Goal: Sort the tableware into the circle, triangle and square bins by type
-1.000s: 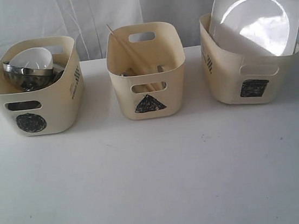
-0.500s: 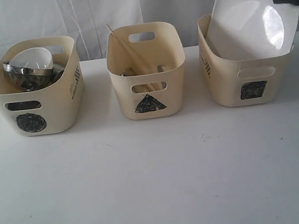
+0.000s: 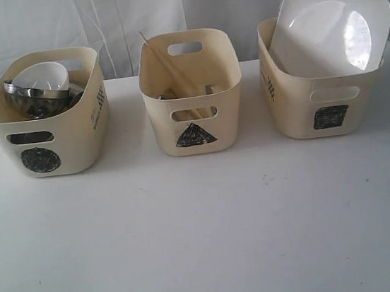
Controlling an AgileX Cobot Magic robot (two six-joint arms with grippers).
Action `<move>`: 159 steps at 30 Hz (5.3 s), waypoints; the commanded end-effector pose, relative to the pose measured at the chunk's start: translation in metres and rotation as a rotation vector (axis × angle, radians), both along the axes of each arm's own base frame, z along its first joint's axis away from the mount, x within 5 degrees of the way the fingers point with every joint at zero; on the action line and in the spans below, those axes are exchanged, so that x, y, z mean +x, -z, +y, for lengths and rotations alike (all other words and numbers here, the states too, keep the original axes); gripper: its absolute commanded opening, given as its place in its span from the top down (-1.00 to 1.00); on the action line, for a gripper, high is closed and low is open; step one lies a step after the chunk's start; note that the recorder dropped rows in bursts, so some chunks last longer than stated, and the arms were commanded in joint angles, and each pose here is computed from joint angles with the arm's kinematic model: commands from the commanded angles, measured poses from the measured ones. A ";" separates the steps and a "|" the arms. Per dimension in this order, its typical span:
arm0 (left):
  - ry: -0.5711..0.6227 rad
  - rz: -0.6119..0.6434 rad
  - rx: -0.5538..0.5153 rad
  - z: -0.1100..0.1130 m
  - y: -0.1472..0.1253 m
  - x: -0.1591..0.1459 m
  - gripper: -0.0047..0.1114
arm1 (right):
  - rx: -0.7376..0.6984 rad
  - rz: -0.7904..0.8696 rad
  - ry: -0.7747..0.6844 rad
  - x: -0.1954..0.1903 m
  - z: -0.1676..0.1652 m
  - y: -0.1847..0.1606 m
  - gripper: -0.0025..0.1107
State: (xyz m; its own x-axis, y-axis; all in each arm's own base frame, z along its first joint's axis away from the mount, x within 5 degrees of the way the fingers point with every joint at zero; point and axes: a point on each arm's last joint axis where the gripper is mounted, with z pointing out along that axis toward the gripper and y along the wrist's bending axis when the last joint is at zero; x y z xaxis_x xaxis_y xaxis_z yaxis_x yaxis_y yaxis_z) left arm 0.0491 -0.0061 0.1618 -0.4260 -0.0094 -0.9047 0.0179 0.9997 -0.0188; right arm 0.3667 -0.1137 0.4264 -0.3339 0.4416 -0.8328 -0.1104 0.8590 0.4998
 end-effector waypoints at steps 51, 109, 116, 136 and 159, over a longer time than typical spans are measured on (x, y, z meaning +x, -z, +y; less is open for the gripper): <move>0.003 0.011 -0.003 0.000 0.003 0.000 0.92 | -0.572 -0.282 0.084 -0.343 0.128 0.032 0.96; 0.004 0.010 0.002 0.000 0.003 0.000 0.92 | -0.433 -0.029 0.264 -0.313 0.107 0.243 0.96; 0.004 0.012 0.002 0.000 0.003 -0.001 0.92 | -0.433 -0.029 0.264 -0.313 0.107 0.243 0.96; 0.212 -0.235 0.402 -0.002 -0.016 0.006 0.92 | -0.433 -0.029 0.264 -0.313 0.107 0.243 0.96; 0.042 -0.083 0.041 0.003 -0.005 0.003 0.92 | -0.433 -0.027 0.263 -0.313 0.107 0.244 0.96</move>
State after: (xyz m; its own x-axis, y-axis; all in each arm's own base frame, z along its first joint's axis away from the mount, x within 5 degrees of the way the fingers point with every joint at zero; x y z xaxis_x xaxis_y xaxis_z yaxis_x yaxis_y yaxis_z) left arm 0.0537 -0.0037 0.1731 -0.2828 0.1285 -0.9505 0.0833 0.9905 0.1092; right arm 0.0537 -0.0062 0.1833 -0.2372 0.1203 -0.9640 0.1280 0.9875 0.0917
